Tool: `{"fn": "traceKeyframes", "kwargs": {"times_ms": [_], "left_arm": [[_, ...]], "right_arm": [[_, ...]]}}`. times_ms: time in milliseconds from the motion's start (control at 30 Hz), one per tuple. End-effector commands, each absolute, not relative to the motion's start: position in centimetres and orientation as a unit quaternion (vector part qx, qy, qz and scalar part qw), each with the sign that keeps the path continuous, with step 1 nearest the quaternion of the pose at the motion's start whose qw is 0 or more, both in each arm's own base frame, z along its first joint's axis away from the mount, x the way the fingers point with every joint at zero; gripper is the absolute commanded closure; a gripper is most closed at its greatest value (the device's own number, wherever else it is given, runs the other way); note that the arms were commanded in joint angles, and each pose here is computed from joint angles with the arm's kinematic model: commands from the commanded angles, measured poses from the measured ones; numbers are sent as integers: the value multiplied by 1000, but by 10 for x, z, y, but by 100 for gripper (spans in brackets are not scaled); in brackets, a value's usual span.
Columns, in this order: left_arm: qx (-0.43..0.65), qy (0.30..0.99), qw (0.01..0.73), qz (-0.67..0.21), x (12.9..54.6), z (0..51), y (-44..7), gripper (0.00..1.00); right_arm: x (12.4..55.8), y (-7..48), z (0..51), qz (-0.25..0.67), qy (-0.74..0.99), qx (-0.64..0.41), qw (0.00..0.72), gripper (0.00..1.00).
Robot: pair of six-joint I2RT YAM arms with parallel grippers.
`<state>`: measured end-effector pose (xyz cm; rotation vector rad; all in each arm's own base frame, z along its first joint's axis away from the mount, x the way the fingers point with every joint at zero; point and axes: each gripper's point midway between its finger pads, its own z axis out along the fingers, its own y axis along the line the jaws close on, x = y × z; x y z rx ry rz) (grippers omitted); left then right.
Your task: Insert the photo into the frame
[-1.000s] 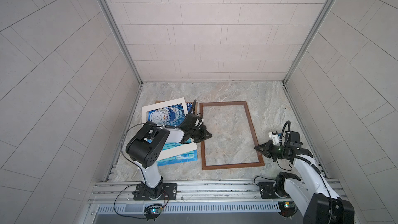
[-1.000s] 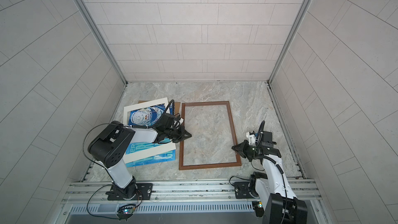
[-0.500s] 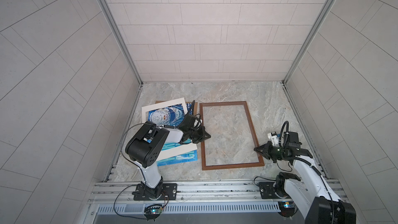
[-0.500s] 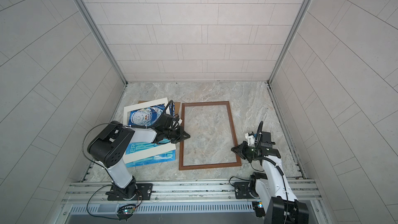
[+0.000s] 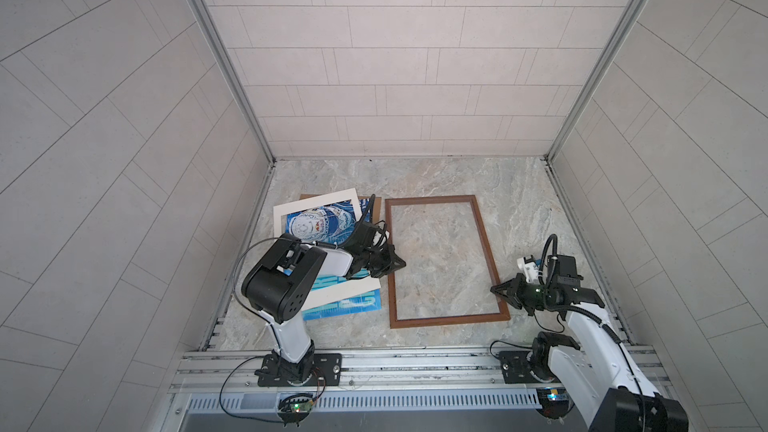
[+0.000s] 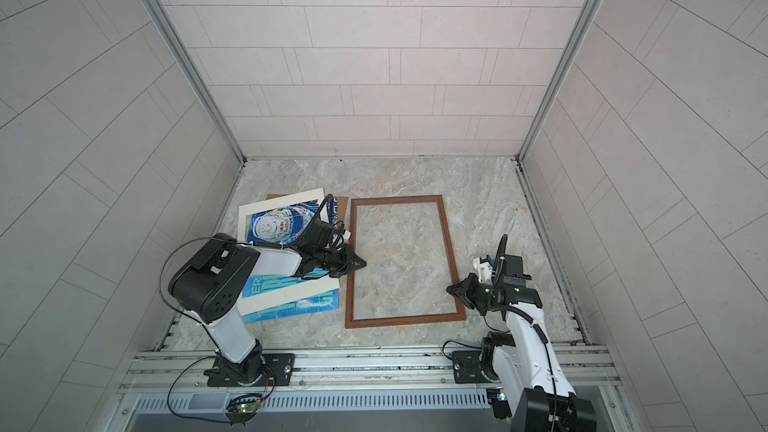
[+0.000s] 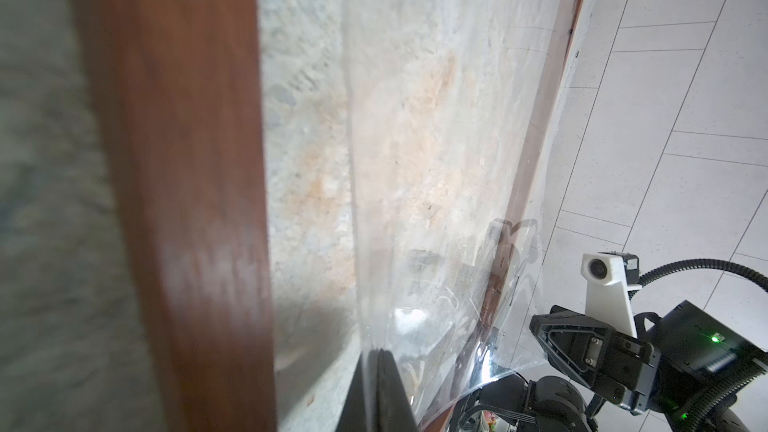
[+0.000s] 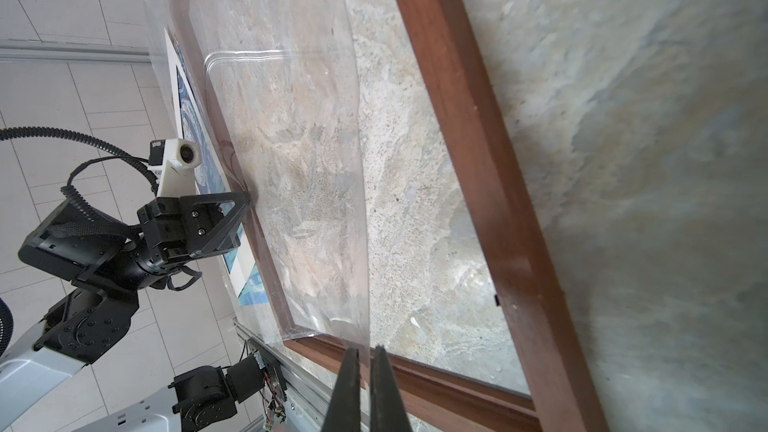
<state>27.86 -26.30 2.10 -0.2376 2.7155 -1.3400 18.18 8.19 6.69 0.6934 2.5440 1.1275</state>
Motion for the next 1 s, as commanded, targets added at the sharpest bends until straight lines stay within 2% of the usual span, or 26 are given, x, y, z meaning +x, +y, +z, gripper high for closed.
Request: {"fn": "traceKeyframes", "kwargs": {"times_ms": [0,967], "left_arm": [[-79,894,42,-439,274,12,-261,100],[-75,887,37,-454,279,17,-266,100]], "right_arm": [[180,82,70,381,884,234,137,100],[183,94,98,421,869,230,121,100]]}}
